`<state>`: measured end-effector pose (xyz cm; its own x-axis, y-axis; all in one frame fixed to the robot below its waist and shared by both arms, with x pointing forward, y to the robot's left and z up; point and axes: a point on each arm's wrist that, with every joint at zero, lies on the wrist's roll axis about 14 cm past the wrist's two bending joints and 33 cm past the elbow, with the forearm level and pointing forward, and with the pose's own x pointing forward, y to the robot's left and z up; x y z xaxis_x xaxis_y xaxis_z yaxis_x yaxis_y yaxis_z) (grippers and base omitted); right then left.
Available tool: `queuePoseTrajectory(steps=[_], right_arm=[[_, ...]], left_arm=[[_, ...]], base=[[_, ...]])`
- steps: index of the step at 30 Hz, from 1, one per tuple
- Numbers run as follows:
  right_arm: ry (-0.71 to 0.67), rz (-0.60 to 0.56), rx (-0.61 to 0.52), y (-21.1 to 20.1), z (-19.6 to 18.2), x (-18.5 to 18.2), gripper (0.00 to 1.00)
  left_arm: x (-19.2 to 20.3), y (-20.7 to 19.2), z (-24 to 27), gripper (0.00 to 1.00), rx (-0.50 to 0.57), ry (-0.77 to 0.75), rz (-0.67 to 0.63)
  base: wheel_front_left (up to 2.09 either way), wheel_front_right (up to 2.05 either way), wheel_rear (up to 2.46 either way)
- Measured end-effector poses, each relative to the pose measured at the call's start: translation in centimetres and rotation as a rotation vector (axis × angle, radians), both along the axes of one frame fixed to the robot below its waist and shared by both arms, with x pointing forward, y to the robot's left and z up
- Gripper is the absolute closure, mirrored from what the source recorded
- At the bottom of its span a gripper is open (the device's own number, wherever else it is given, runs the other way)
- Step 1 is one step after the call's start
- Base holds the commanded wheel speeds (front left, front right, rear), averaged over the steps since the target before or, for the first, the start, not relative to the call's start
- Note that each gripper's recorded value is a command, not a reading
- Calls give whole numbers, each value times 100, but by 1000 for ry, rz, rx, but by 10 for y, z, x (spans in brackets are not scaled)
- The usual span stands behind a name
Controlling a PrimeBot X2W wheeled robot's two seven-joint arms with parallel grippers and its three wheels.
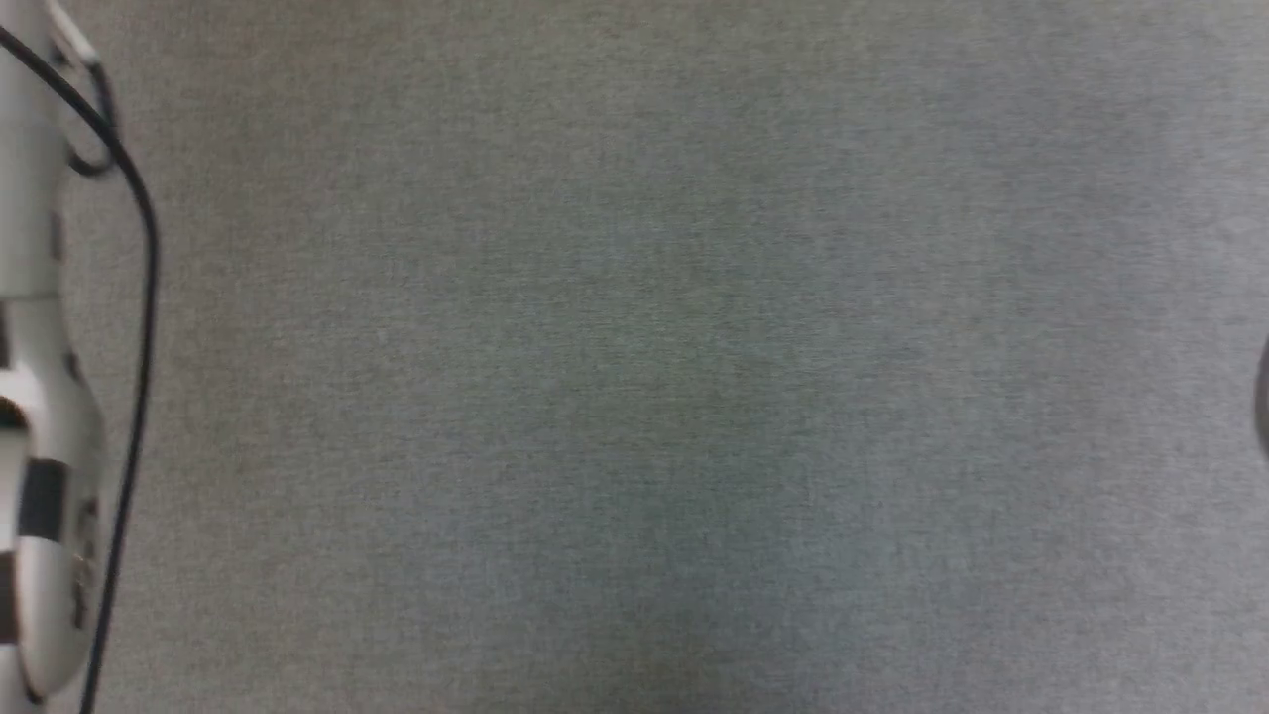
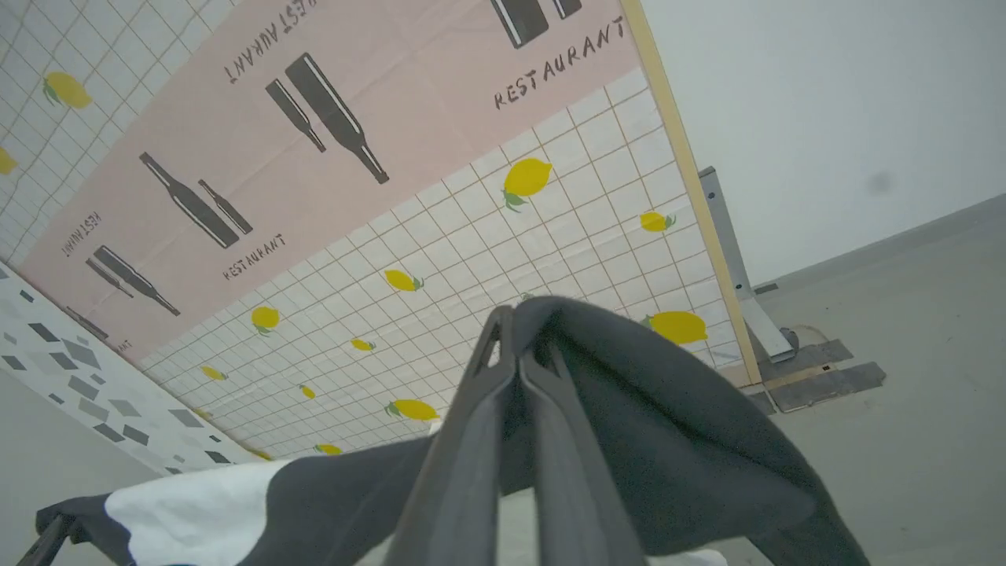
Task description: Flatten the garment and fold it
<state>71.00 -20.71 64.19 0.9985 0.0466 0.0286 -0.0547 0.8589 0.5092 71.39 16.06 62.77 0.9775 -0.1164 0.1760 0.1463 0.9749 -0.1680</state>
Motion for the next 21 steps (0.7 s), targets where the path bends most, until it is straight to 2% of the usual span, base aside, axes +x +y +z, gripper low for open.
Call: queuePoseTrajectory(steps=[5, 11, 14, 17, 21], right_arm=[[94, 36, 46, 12, -56, -10, 100], [155, 65, 122, 16, -96, -55, 100], [174, 87, 153, 19, -108, -90, 100], [199, 100, 80, 20, -122, -135, 100], [258, 71, 54, 7, -145, -195, 100]], left_arm=[[-16, 2, -48, 100, 15, 77, -38], [-63, 6, -75, 100, -28, 104, -62], [-99, 13, -95, 100, -82, 145, -48], [-146, 14, -123, 100, -117, 228, -33], [-210, 12, -157, 100, -145, 361, -15]], base=[[0, 0, 0], [0, 0, 0], [0, 0, 0], [0, 0, 0], [0, 0, 0]])
